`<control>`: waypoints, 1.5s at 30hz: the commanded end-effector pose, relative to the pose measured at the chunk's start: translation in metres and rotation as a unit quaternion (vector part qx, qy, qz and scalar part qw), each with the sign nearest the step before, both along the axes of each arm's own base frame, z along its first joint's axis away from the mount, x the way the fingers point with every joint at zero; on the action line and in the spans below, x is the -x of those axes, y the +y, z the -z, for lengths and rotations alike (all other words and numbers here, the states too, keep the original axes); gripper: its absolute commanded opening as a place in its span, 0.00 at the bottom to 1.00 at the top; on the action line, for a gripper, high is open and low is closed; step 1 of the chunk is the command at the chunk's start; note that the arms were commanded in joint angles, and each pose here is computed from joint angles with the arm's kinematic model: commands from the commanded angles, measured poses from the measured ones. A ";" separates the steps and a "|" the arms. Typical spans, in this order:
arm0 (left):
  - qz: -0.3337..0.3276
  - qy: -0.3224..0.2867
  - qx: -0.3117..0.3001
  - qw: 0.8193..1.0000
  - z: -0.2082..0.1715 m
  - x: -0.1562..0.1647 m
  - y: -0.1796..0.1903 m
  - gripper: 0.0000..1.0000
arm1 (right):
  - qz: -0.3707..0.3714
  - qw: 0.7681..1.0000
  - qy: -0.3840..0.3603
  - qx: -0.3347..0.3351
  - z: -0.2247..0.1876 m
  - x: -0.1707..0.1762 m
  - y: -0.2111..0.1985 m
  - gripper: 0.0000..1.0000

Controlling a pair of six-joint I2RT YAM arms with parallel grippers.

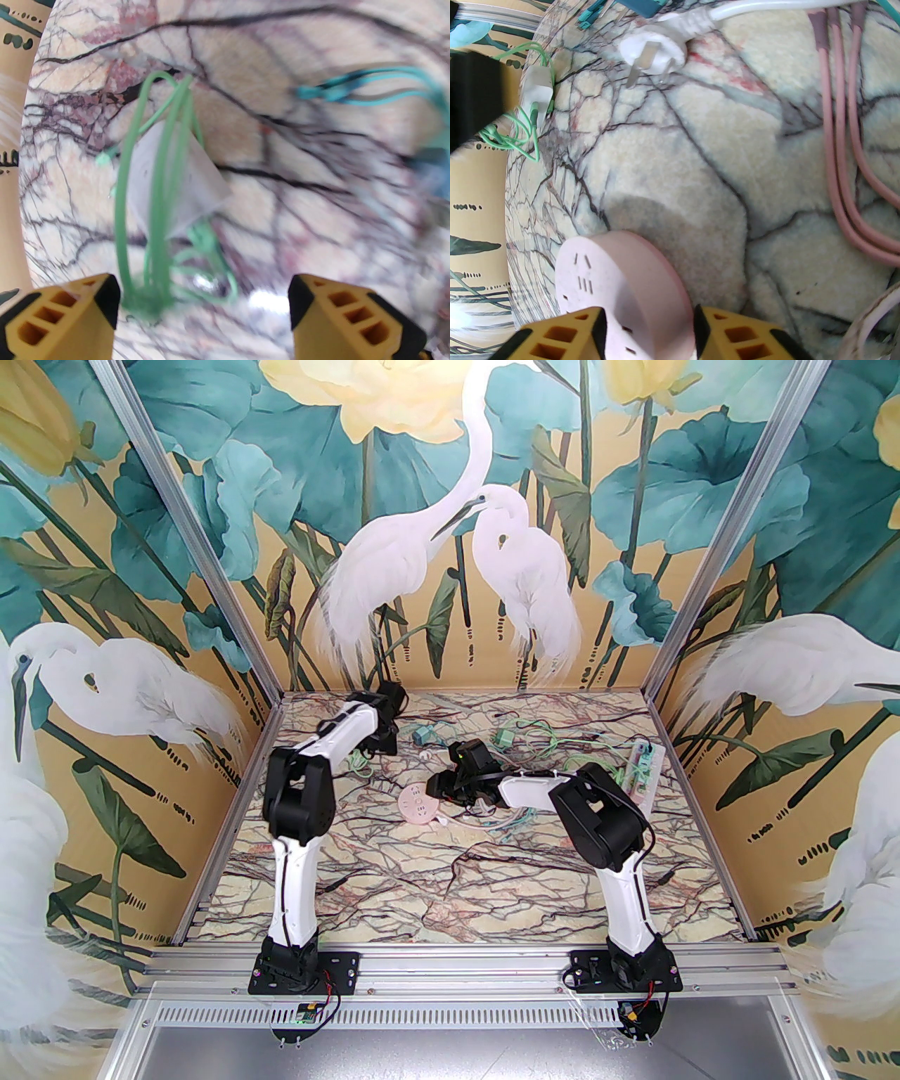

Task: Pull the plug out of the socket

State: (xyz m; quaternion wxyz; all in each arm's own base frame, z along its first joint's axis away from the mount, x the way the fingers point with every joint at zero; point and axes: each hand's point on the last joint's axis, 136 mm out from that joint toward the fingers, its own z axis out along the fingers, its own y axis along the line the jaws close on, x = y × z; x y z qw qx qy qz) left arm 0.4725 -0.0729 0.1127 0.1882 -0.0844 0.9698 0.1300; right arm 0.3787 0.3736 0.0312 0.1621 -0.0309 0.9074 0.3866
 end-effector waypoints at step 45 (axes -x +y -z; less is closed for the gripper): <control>0.225 -0.165 0.294 0.914 -0.023 0.140 -0.200 0.99 | 0.463 0.845 0.099 0.249 -0.026 0.088 -0.443 0.94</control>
